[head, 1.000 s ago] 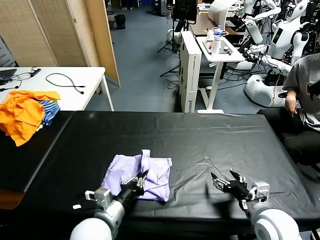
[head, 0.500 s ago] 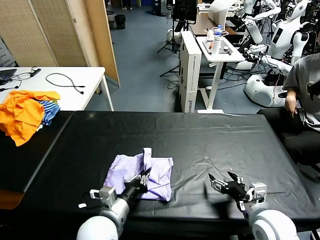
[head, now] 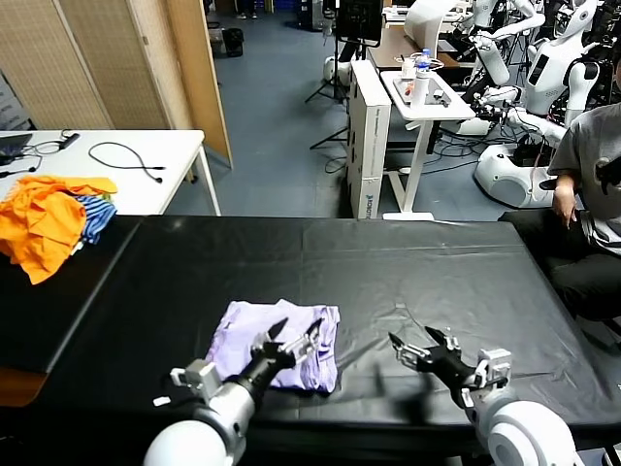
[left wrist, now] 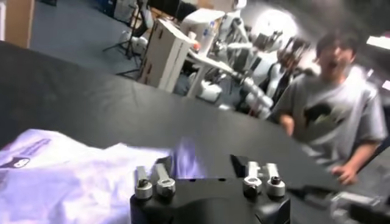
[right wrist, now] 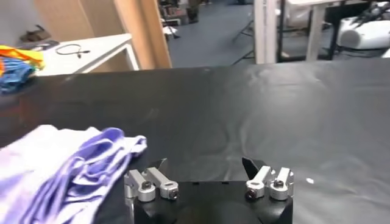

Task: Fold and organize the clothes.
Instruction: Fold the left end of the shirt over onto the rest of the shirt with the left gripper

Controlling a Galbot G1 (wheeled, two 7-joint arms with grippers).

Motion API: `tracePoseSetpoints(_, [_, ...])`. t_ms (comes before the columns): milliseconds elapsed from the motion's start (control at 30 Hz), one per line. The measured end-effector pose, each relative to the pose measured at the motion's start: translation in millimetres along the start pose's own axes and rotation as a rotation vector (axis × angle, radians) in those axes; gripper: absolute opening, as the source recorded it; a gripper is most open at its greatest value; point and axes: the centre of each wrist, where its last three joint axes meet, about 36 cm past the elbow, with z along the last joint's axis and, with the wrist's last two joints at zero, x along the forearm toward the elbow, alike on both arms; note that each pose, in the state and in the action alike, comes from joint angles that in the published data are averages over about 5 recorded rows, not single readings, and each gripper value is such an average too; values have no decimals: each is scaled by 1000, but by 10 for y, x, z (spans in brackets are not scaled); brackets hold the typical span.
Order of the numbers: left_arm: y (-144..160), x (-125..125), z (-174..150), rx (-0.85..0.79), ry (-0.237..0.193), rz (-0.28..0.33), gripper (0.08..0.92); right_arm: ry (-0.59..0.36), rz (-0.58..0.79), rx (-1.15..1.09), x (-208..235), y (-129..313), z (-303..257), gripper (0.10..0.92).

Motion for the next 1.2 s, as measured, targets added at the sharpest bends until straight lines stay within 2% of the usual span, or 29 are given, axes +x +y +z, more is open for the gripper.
tracePoseSetpoints(100, [149,41,-87,-66,-39,-57,906,6,-59,-17,-105,97,-11,907])
tracePoseSetpoints(200, [310,96,-141,-125,-52,-119,907,13,-121,-45,-238,216,-25,907])
tracePoseSetpoints(367, [458,153,-136,-182,-47,-187,907,17,-192,-53,-467,412,-47,907])
tracePoseSetpoints(600, [516,185,-54,-206,-30,-232,907,26,-232,-21,-725,624,-39,903])
tracePoseSetpoints(667, [527,196,-34,-208,-25,-240,907,34,-239,-15,-779,659,-20,867])
tracePoseSetpoints(767, [544,205,-8,-210,-19,-249,907,44,-249,-11,-851,696,11,722])
tracePoseSetpoints(1033, [562,213,15,-209,-14,-260,907,64,-218,24,-917,757,63,249])
tracePoseSetpoints(1133, [588,218,10,-211,-17,-269,907,84,-189,45,-879,726,70,146])
tracePoseSetpoints(1200, [617,216,7,-211,-19,-277,907,92,-183,50,-856,700,81,140])
